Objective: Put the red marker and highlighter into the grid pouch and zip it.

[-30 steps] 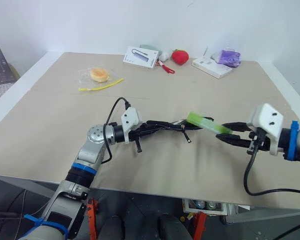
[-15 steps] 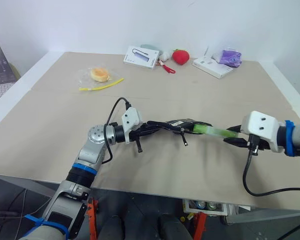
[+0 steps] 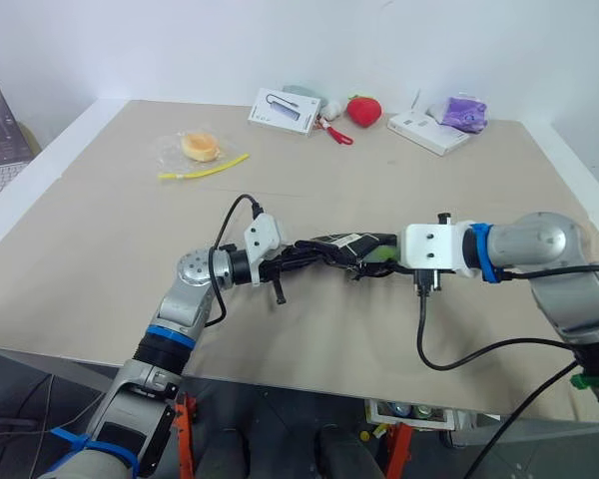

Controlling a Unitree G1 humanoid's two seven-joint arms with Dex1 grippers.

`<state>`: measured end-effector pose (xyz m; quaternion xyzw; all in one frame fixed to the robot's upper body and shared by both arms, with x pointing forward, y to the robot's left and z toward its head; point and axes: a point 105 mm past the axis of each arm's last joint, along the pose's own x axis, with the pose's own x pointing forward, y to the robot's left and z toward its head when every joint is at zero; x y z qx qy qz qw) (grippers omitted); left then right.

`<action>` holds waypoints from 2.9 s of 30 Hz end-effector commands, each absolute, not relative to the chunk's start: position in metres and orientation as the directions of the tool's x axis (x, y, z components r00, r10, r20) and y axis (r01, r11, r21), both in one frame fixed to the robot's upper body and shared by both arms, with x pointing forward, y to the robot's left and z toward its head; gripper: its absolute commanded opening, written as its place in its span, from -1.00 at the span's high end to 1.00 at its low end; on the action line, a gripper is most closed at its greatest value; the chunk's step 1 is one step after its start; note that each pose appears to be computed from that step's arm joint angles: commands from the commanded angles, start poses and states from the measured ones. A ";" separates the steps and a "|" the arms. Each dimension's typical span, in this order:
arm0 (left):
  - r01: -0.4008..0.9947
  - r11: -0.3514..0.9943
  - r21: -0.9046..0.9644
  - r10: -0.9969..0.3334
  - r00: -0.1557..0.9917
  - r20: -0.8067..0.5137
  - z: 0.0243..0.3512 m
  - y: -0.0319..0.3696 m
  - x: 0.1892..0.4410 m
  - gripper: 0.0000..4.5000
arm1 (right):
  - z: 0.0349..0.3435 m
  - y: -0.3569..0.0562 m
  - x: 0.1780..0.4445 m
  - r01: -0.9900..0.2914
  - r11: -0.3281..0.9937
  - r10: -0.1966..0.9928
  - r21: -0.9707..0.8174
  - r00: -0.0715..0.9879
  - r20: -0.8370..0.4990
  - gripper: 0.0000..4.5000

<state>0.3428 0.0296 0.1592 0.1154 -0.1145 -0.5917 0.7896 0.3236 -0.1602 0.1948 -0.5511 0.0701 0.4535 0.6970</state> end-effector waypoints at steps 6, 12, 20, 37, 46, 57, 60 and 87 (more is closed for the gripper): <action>0.899 0.278 0.339 -0.960 0.263 0.092 0.174 0.026 0.340 1.00 | 0.240 -0.158 0.319 -0.679 0.135 0.669 -0.721 0.599 -0.439 -0.97; 0.901 0.283 0.329 -0.959 0.266 0.095 0.174 0.027 0.340 1.00 | 0.248 -0.164 0.308 -0.705 0.190 0.693 -0.683 0.589 -0.415 -0.97; 0.904 0.284 0.321 -0.959 0.266 0.098 0.175 0.026 0.340 1.00 | 0.226 -0.157 0.295 -0.774 0.153 0.702 -0.614 0.522 -0.484 -0.60; 0.904 0.285 0.320 -0.959 0.267 0.098 0.176 0.027 0.339 1.00 | 0.224 -0.164 0.299 -0.764 0.149 0.671 -0.627 0.544 -0.503 0.60; 0.905 0.282 0.318 -0.959 0.264 0.099 0.176 0.027 0.340 1.00 | 0.219 -0.165 0.301 -0.763 0.140 0.655 -0.631 0.549 -0.518 -0.99; 0.908 0.281 0.311 -0.960 0.264 0.097 0.173 0.026 0.338 1.00 | 0.215 -0.172 0.303 -0.767 0.146 0.634 -0.625 0.558 -0.536 0.77; 0.908 0.280 0.311 -0.960 0.264 0.094 0.173 0.027 0.339 1.00 | 0.216 -0.173 0.303 -0.763 0.155 0.633 -0.628 0.564 -0.530 1.00; 0.909 0.270 0.318 -0.963 0.260 0.075 0.175 0.030 0.341 1.00 | 0.238 -0.274 0.319 -0.597 0.472 0.434 -0.648 0.798 -0.419 1.00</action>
